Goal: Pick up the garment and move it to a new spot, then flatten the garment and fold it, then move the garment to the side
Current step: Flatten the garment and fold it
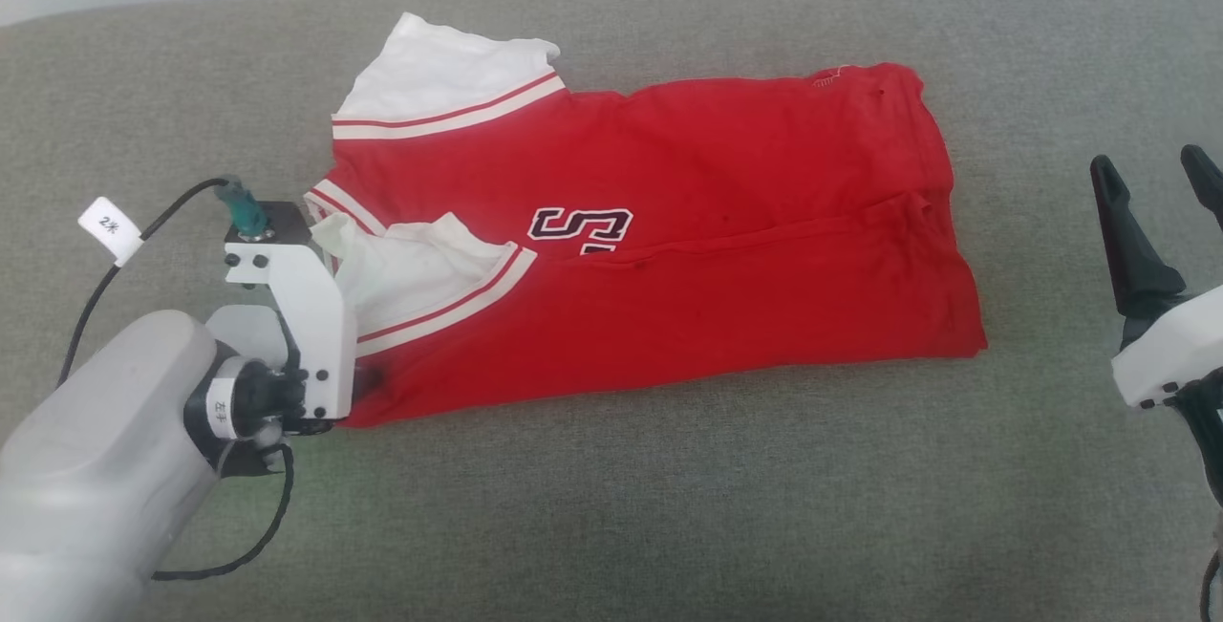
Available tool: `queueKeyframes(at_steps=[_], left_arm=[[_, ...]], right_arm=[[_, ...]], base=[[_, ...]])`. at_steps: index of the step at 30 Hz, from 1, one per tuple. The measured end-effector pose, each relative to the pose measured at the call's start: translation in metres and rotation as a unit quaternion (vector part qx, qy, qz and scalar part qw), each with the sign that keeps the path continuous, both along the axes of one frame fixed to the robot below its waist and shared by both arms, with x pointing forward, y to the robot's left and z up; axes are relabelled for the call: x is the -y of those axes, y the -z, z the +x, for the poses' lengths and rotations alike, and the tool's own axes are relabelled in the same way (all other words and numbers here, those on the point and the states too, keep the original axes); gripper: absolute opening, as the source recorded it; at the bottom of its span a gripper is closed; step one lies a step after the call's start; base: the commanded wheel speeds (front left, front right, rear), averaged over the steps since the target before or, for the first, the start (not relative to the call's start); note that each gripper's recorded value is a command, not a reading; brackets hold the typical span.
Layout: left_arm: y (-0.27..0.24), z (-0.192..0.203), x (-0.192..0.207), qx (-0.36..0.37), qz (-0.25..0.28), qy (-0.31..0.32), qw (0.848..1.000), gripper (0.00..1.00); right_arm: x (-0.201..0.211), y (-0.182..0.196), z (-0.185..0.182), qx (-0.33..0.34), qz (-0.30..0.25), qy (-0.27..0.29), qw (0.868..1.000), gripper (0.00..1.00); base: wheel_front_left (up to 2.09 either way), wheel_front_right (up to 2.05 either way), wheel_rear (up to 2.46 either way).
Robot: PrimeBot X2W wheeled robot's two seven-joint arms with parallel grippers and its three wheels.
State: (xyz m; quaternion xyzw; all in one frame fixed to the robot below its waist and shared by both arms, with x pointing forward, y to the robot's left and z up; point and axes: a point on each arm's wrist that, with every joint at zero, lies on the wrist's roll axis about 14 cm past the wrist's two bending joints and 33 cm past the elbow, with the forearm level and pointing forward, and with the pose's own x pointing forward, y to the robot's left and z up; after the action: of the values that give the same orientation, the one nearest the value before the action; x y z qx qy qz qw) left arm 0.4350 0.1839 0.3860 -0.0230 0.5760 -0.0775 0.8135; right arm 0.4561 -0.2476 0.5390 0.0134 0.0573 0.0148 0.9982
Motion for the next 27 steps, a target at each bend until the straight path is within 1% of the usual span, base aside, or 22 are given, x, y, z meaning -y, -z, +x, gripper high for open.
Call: queueKeyframes(at_steps=[1, 2, 3, 4, 5, 9, 13, 15, 20, 21, 25, 27], left_arm=[[0.003, 0.0, -0.001, -0.004, 0.0, -0.006, 1.0, 0.79], [0.005, 0.0, -0.002, -0.008, -0.001, -0.01, 1.0, 0.68], [0.008, 0.0, -0.002, -0.013, -0.005, -0.013, 1.0, 0.4], [0.01, -0.001, -0.002, -0.017, -0.009, -0.017, 1.0, 0.08], [0.011, -0.001, -0.002, -0.021, -0.012, -0.019, 1.0, 0.0], [0.015, -0.003, -0.006, -0.024, -0.016, -0.03, 0.999, 0.0], [0.016, -0.005, -0.005, -0.022, -0.021, -0.029, 0.999, 0.0], [0.015, -0.005, -0.005, -0.02, -0.024, -0.031, 0.999, 0.0], [0.017, -0.005, -0.004, -0.016, -0.033, -0.027, 0.999, 0.0], [0.017, -0.005, -0.003, -0.015, -0.034, -0.025, 0.999, 0.0], [0.02, -0.004, -0.003, -0.013, -0.039, -0.022, 0.999, 0.0], [0.021, -0.003, -0.003, -0.013, -0.04, -0.021, 0.999, 0.0]], right_arm=[[0.001, 0.001, -0.001, -0.004, 0.0, 0.001, 1.0, 1.0], [0.001, 0.003, -0.001, -0.009, 0.002, 0.002, 1.0, 1.0], [0.002, 0.004, -0.002, -0.013, 0.002, 0.002, 1.0, 1.0], [0.001, 0.005, -0.002, -0.016, 0.004, 0.001, 1.0, 1.0], [0.001, 0.007, -0.002, -0.022, 0.006, 0.0, 1.0, 1.0], [-0.012, 0.027, -0.006, -0.079, 0.019, -0.024, 0.996, 1.0], [-0.024, 0.06, -0.016, -0.172, 0.02, -0.052, 0.984, 1.0], [-0.029, 0.073, -0.019, -0.212, 0.017, -0.066, 0.975, 1.0], [-0.039, 0.109, -0.024, -0.313, 0.019, -0.089, 0.946, 1.0], [-0.041, 0.114, -0.024, -0.328, 0.012, -0.094, 0.94, 1.0], [-0.047, 0.133, -0.018, -0.369, 0.009, -0.105, 0.924, 1.0], [-0.051, 0.145, -0.019, -0.397, 0.005, -0.113, 0.911, 1.0]], base=[[0.0, 0.0, 0.0], [0.0, 0.0, 0.0], [0.0, 0.0, 0.0], [0.0, 0.0, 0.0], [0.0, 0.0, 0.0], [0.0, 0.0, 0.0], [0.0, 0.0, 0.0], [0.0, 0.0, 0.0], [0.0, 0.0, 0.0], [0.0, 0.0, 0.0], [0.0, 0.0, 0.0], [0.0, 0.0, 0.0]])
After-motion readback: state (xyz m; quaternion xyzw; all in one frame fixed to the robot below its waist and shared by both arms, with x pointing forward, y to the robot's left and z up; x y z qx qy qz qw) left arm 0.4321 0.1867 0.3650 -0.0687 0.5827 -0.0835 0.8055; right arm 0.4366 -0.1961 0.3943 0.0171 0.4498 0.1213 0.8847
